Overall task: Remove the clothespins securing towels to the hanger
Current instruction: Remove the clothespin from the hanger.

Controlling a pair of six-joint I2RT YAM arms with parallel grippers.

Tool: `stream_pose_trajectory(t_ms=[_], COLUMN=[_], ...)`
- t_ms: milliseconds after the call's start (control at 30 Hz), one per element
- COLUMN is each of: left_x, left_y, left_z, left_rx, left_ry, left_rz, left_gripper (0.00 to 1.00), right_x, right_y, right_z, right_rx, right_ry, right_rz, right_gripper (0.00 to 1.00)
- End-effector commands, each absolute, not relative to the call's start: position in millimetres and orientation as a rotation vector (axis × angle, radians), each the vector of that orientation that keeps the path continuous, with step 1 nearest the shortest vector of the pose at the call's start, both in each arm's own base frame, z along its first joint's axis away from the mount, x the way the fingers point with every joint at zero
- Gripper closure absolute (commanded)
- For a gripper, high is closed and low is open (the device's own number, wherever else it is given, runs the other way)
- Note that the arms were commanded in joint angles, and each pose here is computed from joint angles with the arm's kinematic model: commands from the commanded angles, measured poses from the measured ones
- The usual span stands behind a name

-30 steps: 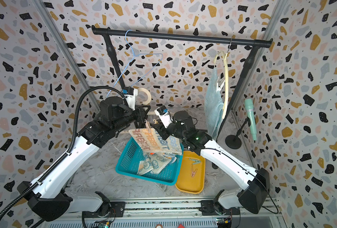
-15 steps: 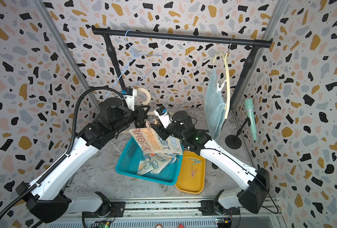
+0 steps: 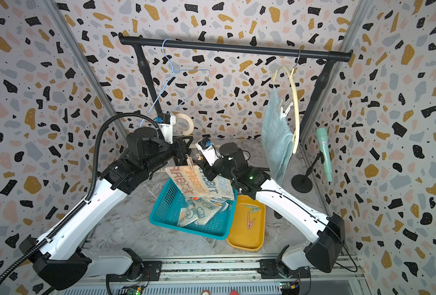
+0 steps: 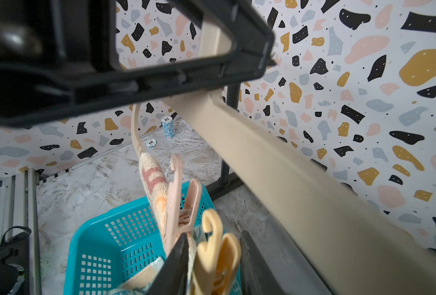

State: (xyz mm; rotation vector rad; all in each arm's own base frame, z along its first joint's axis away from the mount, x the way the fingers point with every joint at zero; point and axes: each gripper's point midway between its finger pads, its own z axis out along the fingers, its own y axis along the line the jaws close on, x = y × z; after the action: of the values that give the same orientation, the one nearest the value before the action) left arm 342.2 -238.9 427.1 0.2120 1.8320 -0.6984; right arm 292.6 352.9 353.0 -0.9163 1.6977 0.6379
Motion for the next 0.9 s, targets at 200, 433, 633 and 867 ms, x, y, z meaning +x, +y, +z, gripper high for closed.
stream_pose_trajectory(t_ms=[200,433,633,867], left_x=[332.1,333.9,334.6,334.6], left_y=[-238.2,-237.2,-235.8,-233.5], left_z=[492.9,490.0,486.8,484.1], left_rx=[0.199,0.203,0.202,0.189], left_ry=[1.587,1.591,1.598,1.603], left_rz=[-0.795,-0.769,-0.755,-0.75], left_gripper=[1.0,1.0,1.0,1.0], right_x=[276.6,276.4,277.8,279.7], right_y=[360.0,359.2,356.8,353.8], right_z=[347.2,347.0,345.6,348.8], right_rx=[-0.984,-0.986,-0.976,-0.946], right_ry=[1.727,1.726,1.729,1.713], right_rz=[0.694,0.7,0.704,0.707], right_gripper=[0.77,0.81,0.94,1.0])
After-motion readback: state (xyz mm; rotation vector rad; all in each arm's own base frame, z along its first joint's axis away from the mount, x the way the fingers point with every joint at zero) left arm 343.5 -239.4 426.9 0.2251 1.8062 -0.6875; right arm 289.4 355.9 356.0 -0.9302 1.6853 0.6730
